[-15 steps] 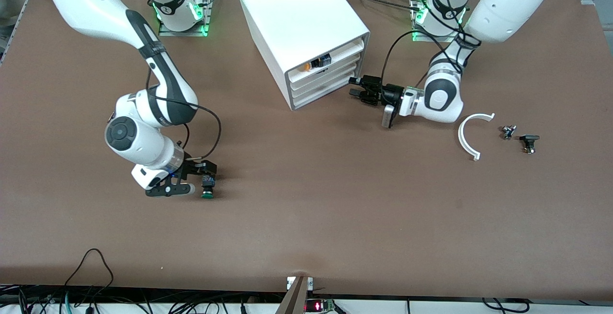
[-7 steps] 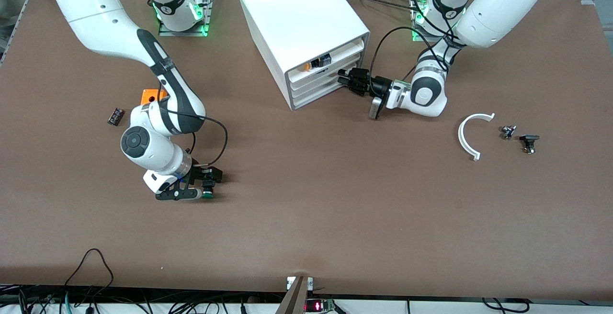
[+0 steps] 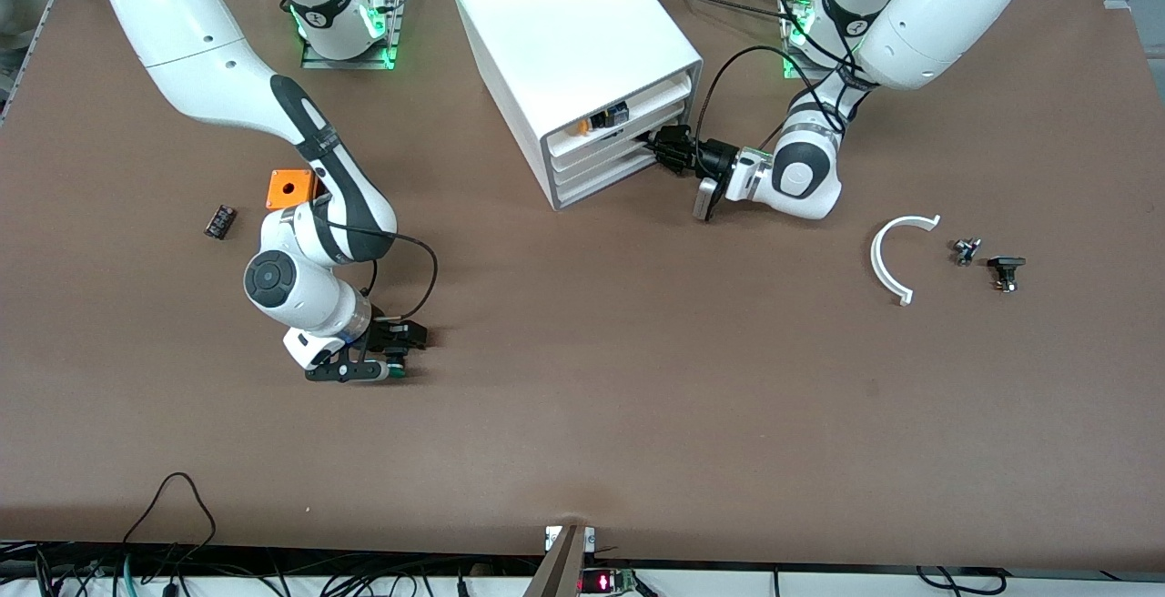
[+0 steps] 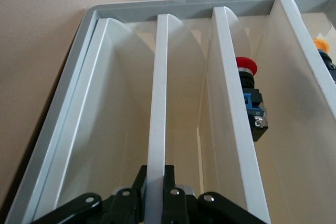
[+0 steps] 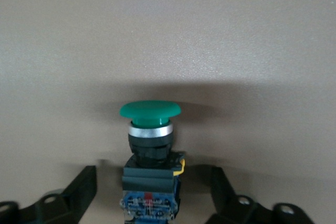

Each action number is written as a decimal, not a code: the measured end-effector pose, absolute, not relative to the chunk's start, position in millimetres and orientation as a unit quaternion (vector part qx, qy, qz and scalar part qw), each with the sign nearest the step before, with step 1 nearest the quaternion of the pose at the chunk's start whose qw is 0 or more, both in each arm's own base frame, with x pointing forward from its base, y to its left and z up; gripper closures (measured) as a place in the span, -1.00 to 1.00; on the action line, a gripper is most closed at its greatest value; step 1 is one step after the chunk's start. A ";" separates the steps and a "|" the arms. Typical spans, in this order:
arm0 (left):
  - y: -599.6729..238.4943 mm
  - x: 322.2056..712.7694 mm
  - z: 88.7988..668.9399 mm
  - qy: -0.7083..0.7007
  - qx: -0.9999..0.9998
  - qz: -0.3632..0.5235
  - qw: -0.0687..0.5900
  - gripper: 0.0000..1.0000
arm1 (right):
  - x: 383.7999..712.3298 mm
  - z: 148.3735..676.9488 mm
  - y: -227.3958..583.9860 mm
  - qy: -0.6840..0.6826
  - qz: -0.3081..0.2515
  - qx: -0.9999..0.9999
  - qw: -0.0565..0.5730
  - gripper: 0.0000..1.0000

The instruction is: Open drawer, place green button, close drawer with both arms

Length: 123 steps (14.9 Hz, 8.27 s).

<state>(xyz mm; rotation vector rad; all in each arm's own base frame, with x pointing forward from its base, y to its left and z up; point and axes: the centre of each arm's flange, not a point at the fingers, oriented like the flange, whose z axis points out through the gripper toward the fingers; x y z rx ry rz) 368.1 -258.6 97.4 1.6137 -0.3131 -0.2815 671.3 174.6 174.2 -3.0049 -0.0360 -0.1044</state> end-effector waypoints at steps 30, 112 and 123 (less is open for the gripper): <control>-175.0 559.7 164.6 -0.029 0.822 -0.182 0.539 -0.67 | 624.6 366.2 395.2 0.203 -0.006 -0.978 0.038 0.18; -351.7 483.0 230.0 0.150 0.978 -0.140 0.036 -1.00 | 612.6 588.0 74.5 0.035 -0.029 -0.999 -0.011 -1.00; -377.5 453.1 216.4 0.159 0.965 -0.203 0.051 -1.00 | 577.9 589.5 41.5 0.059 -0.017 -0.998 -0.009 -1.00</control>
